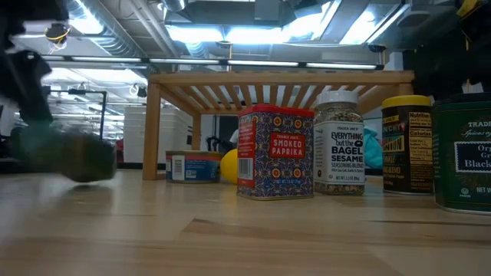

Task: Shelf spices
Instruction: Put the green seasoning bottle on the shelf

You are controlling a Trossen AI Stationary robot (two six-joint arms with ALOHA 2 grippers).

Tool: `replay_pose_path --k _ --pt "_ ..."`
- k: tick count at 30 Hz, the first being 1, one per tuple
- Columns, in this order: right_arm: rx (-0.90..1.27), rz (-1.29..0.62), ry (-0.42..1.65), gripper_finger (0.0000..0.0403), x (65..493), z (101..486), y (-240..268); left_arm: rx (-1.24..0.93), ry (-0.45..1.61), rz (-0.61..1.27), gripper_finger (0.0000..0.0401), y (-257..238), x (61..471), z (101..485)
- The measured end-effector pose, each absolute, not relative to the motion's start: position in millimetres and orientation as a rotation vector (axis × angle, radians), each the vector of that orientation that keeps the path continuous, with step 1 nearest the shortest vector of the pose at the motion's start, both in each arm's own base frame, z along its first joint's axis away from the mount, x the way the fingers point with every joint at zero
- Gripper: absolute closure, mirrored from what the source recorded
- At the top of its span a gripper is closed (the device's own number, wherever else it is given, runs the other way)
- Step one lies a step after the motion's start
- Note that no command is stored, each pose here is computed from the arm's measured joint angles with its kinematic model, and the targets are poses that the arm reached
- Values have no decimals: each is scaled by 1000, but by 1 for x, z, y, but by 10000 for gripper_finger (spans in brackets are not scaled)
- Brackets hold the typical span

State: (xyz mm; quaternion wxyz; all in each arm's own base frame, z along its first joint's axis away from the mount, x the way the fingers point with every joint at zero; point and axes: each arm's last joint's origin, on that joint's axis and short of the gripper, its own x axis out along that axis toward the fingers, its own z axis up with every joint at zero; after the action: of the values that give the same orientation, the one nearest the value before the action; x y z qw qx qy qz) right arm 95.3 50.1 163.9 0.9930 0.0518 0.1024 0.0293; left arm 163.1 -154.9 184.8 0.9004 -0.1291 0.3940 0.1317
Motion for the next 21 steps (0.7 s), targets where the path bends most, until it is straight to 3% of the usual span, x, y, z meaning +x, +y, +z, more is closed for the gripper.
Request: replay_pose_path --k 21 --pt "110 60 199 159 95 165 50 -292 799 268 168 -155 166 187"
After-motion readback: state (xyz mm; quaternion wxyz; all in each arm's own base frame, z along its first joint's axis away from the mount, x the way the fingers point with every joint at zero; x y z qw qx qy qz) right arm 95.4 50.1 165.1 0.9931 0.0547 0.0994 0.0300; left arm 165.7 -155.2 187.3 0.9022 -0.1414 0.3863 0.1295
